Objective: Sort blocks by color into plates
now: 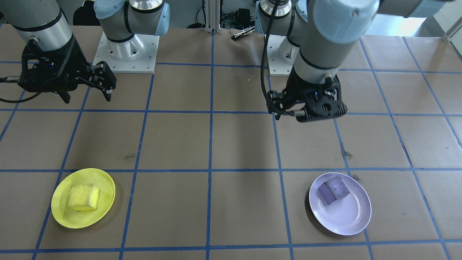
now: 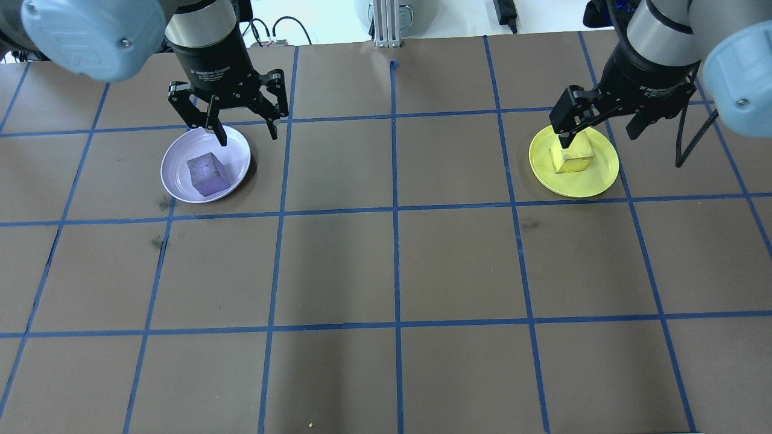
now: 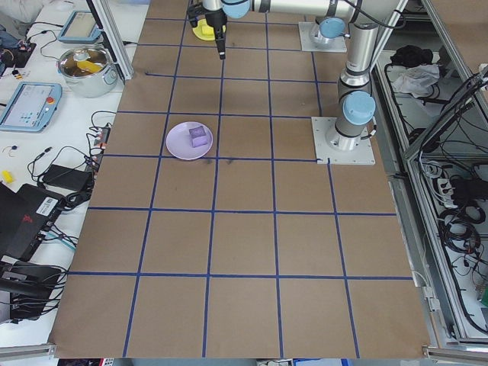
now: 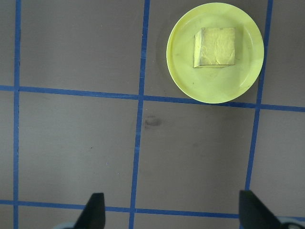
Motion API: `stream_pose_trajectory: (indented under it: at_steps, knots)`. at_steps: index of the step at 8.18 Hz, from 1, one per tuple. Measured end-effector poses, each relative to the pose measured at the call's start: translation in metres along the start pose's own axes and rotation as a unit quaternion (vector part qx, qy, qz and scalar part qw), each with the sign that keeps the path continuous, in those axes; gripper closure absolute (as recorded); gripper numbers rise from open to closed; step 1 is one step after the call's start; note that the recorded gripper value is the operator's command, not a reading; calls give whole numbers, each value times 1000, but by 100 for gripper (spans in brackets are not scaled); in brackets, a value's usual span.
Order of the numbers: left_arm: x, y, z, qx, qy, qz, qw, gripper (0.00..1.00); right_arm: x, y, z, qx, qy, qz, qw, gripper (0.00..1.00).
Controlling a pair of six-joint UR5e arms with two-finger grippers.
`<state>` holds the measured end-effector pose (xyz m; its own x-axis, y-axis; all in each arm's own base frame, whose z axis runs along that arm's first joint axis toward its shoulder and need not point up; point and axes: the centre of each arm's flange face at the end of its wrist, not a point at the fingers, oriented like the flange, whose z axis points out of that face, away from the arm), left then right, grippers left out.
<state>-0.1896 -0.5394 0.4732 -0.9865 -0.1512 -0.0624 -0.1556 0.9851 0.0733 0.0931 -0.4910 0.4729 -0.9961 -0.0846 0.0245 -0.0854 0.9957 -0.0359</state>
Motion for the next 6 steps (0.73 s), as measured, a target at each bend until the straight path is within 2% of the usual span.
stream_pose_trajectory:
  at_steps: [2,3,4,5,6]
  knots:
    - [5,56,-49,30,6,3,1000,24,-1,1,0,0,0,6,1000,0]
    - [2,69,-61,39,7,5,999,23,-1,1,0,0,0,11,1000,0]
    - [1,73,-65,43,7,5,999,19,0,0,1,-1,0,12,1000,0]
    - [1,73,-65,43,8,5,999,0,0,-1,3,-3,0,11,1000,0]
    - [0,72,-65,43,9,2,999,0,0,-1,3,-4,0,9,1000,0]
